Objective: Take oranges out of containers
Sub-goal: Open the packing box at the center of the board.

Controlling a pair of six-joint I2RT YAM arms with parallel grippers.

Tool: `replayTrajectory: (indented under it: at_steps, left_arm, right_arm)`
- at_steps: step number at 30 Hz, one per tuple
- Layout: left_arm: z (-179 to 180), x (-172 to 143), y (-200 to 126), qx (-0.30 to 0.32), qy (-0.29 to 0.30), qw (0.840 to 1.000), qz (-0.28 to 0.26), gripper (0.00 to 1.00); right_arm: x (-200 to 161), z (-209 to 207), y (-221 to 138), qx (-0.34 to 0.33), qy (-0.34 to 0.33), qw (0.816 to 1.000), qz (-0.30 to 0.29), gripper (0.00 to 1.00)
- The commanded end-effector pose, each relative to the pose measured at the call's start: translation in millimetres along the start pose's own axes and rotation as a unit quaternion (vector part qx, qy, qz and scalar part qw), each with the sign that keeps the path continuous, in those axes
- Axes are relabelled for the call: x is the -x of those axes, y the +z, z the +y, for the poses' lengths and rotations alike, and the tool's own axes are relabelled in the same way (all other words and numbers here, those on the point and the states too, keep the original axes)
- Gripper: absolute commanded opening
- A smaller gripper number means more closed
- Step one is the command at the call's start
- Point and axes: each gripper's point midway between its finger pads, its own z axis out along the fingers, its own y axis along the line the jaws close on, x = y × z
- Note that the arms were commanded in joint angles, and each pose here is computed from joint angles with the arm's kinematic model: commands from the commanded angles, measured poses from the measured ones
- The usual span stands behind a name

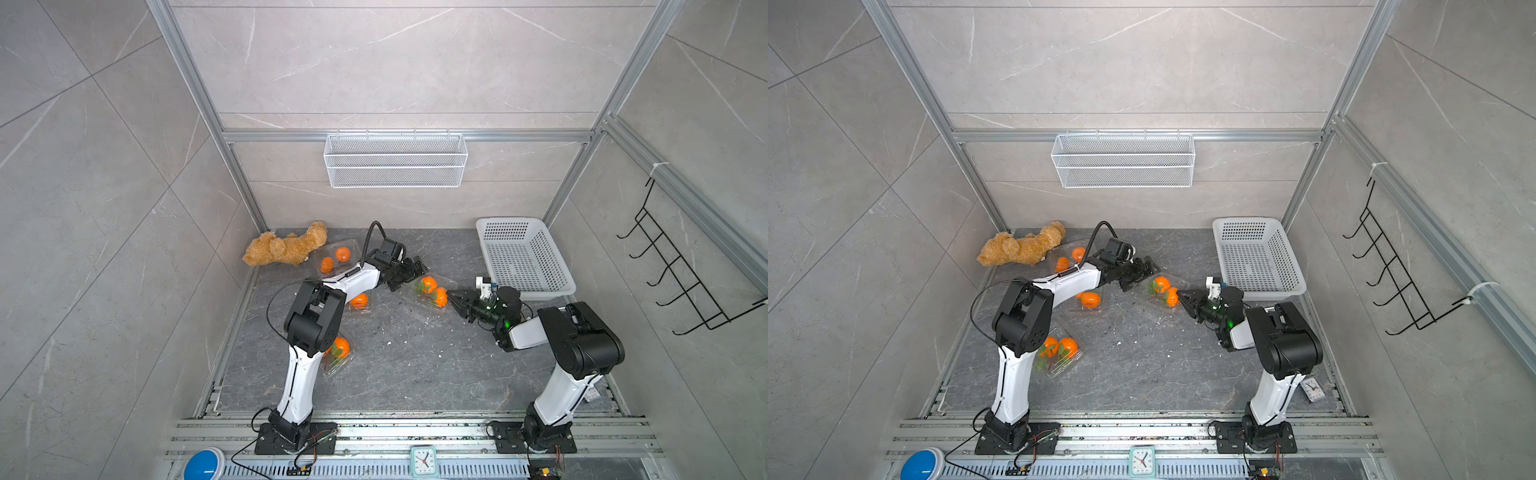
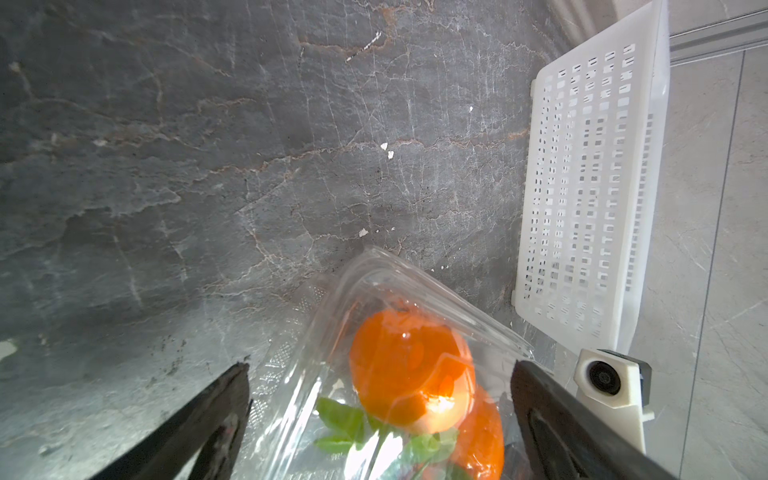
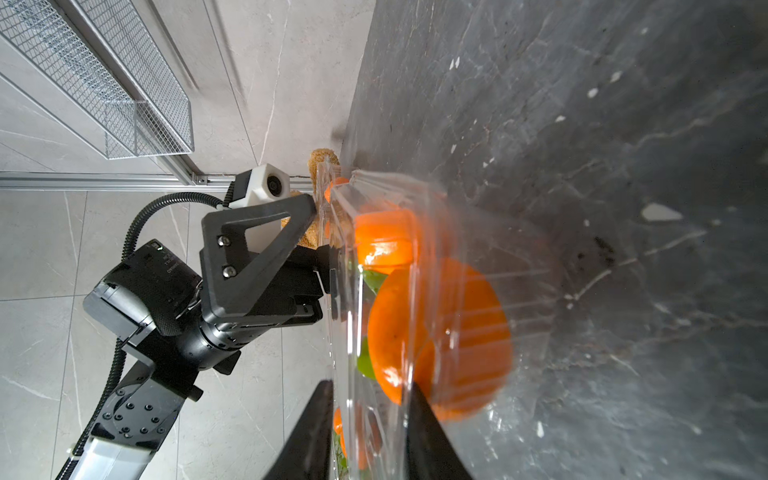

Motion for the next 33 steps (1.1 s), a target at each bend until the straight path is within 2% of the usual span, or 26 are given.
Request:
replayTrajectory:
  at_steps: [1, 7, 14, 19, 23, 25, 26, 28, 30, 33]
  left_arm:
    - [-28, -5, -11, -0.033, 0.008, 0.999, 0.009, 1.0]
    - [-8, -1, -24, 0.041, 0.036, 0.999, 0.0, 1.0]
    - [5, 10, -51, 0.113, 0.082, 0.99, -0.03, 1.0]
    - [13, 25, -85, 0.177, 0.112, 0.974, -0.081, 1.0]
    - [12, 35, -118, 0.206, 0.127, 0.957, -0.16, 1.0]
    - [18, 36, -128, 0.201, 0.093, 0.96, -0.173, 1.0]
    - [23, 31, -128, 0.179, 0.067, 0.97, -0.153, 1.0]
    - [16, 25, -121, 0.093, 0.046, 0.986, -0.131, 1.0]
    - [10, 16, -123, 0.058, 0.051, 0.986, -0.147, 1.0]
    - [2, -3, -124, 0.069, 0.066, 0.983, -0.157, 1.0]
  right_arm:
    - [-6, 5, 1, 0.018, -0.004, 1.0, 0.012, 0.28]
    - [-3, -1, 0, 0.01, 0.011, 1.0, 0.0, 0.22]
    - [0, -9, 1, 0.0, 0.033, 0.999, -0.014, 0.18]
    - [0, -12, -3, -0.005, 0.039, 0.999, -0.025, 0.18]
    - [2, -15, -5, -0.017, 0.046, 0.998, -0.034, 0.18]
    - [3, -18, -5, -0.022, 0.053, 0.998, -0.039, 0.18]
    - [3, -19, -5, -0.023, 0.056, 0.997, -0.041, 0.18]
    - [4, -19, -5, -0.024, 0.06, 0.997, -0.045, 0.18]
    - [5, -18, -4, -0.027, 0.064, 0.996, -0.048, 0.18]
    - [4, -20, -4, -0.035, 0.072, 0.995, -0.06, 0.18]
